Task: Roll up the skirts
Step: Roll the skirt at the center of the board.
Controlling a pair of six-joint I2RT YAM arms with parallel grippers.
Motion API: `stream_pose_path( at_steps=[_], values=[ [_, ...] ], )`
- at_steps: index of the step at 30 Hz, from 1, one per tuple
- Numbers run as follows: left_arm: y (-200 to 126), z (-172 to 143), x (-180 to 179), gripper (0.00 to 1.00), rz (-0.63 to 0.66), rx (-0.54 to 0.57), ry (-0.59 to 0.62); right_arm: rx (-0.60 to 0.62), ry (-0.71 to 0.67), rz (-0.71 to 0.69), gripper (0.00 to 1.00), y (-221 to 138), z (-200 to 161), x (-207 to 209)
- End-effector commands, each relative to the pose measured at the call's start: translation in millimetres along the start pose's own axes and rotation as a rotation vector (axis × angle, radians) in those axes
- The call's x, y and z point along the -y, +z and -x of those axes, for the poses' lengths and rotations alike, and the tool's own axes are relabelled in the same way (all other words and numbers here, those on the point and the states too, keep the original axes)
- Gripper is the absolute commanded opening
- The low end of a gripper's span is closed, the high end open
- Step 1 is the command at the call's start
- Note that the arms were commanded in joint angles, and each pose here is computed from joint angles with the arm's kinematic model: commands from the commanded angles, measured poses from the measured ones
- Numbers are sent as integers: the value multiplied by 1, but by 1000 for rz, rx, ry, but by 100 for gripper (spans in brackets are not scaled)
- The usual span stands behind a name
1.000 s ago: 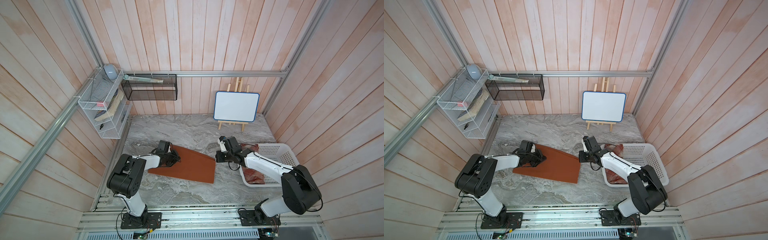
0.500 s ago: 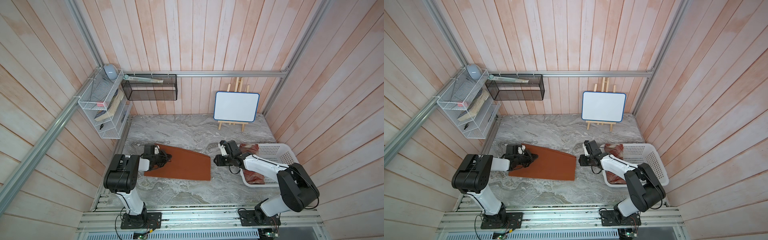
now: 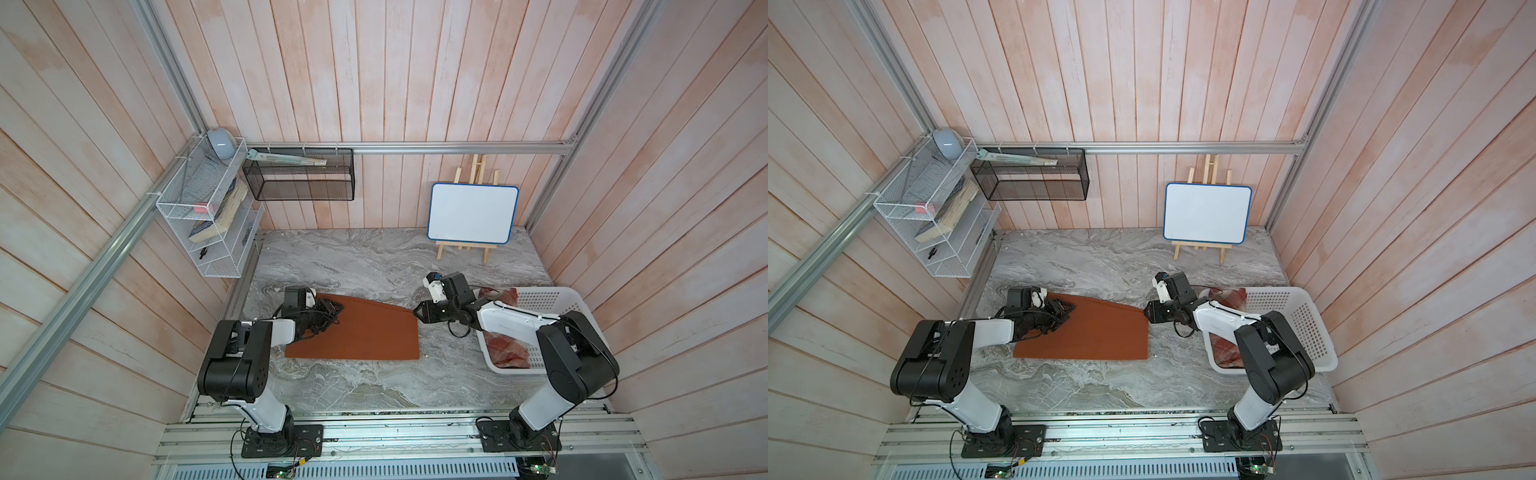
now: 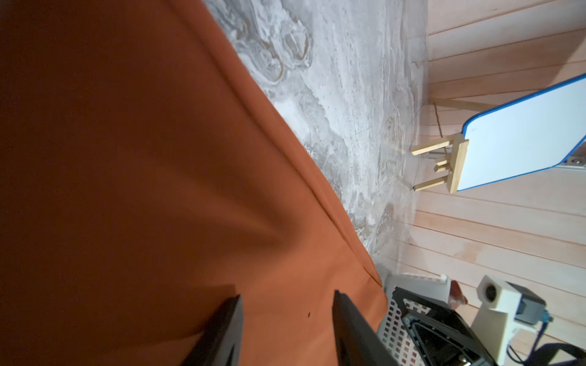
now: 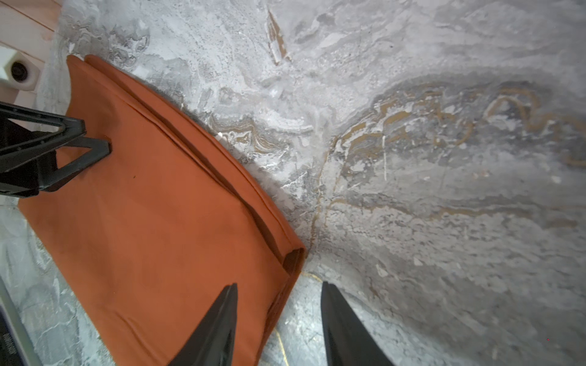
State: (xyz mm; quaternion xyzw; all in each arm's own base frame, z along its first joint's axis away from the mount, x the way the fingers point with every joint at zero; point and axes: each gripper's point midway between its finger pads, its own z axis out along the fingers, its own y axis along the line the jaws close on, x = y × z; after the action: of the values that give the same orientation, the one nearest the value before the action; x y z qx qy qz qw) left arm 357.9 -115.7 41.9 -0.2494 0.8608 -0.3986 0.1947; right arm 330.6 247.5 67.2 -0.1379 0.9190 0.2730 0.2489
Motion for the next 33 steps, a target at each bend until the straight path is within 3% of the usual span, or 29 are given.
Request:
stream_pose_path(
  at_steps=[1, 3, 8, 14, 24, 28, 33],
  values=[
    [-8, -6, -8, 56, 46, -4, -14, -19, -31, 42, 48, 9, 0, -6],
    [-11, -3, 1, 56, 24, 3, -9, -32, -44, 45, 47, 16, -5, -6],
    [-15, 0, 11, 56, 9, 7, -3, -53, -54, 74, 36, 22, -12, -13],
    [-16, -2, 9, 55, 12, 10, -13, -19, -55, 62, 0, 20, -11, -18],
    [-20, -3, 11, 54, -3, 33, -4, 93, -192, 17, 0, -1, 3, -55],
    [-21, -3, 11, 52, -12, 42, -4, 149, -180, -57, 0, -1, 13, -38],
    [-20, -2, 12, 52, -18, 38, -9, 84, -73, -108, 0, 18, 13, 1]
  ],
)
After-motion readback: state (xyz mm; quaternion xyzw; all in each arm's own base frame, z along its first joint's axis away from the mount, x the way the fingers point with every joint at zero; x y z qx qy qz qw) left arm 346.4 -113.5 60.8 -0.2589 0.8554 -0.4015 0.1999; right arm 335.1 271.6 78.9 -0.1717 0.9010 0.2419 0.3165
